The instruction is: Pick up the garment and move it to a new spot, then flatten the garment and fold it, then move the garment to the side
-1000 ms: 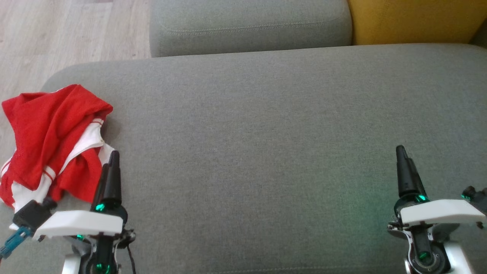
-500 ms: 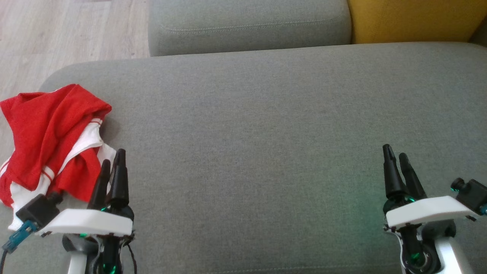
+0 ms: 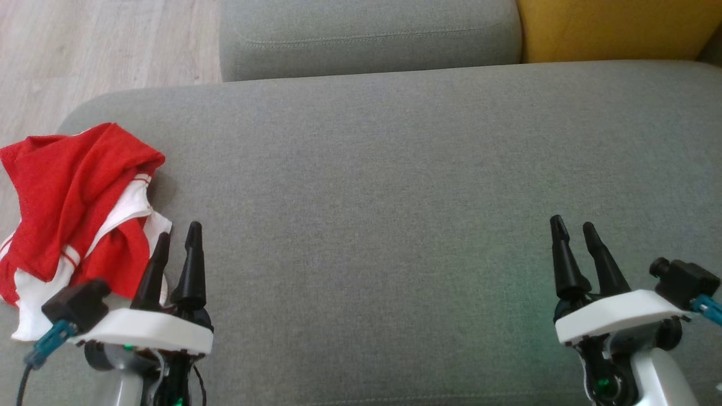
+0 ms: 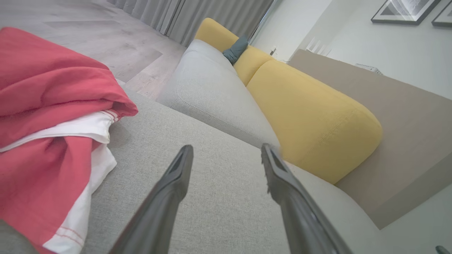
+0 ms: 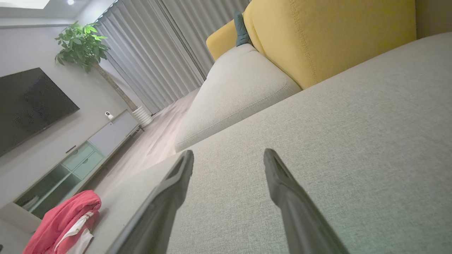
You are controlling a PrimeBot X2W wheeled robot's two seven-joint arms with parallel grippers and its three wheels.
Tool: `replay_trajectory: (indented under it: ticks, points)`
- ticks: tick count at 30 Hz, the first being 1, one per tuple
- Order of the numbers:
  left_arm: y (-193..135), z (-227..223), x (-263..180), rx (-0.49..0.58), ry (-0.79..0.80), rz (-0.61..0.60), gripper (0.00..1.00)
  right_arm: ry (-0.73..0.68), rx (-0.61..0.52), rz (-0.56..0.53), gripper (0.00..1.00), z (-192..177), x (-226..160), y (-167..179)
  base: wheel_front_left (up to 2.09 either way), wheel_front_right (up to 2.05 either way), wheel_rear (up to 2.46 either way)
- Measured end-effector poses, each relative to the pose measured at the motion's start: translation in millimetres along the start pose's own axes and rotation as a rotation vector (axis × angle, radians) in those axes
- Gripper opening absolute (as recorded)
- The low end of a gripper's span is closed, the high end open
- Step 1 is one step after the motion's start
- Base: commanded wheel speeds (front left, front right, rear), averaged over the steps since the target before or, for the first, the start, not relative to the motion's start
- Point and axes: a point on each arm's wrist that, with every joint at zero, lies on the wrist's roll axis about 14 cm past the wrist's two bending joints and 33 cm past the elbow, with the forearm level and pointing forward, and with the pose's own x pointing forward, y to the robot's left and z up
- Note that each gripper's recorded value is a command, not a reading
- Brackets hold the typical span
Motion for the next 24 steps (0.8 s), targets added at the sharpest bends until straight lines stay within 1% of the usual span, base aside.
replay_trajectory:
  ticks: [12,24]
  points:
    - [0,-5,0,0.158,0.007,-0.017,1.00,0.001,-0.166,0.019,1.00,1,5,5,0.00,0.00,0.00]
    - [1,-11,-1,0.299,0.016,-0.029,1.00,0.012,-0.301,0.020,1.00,-4,5,6,0.00,0.00,0.00]
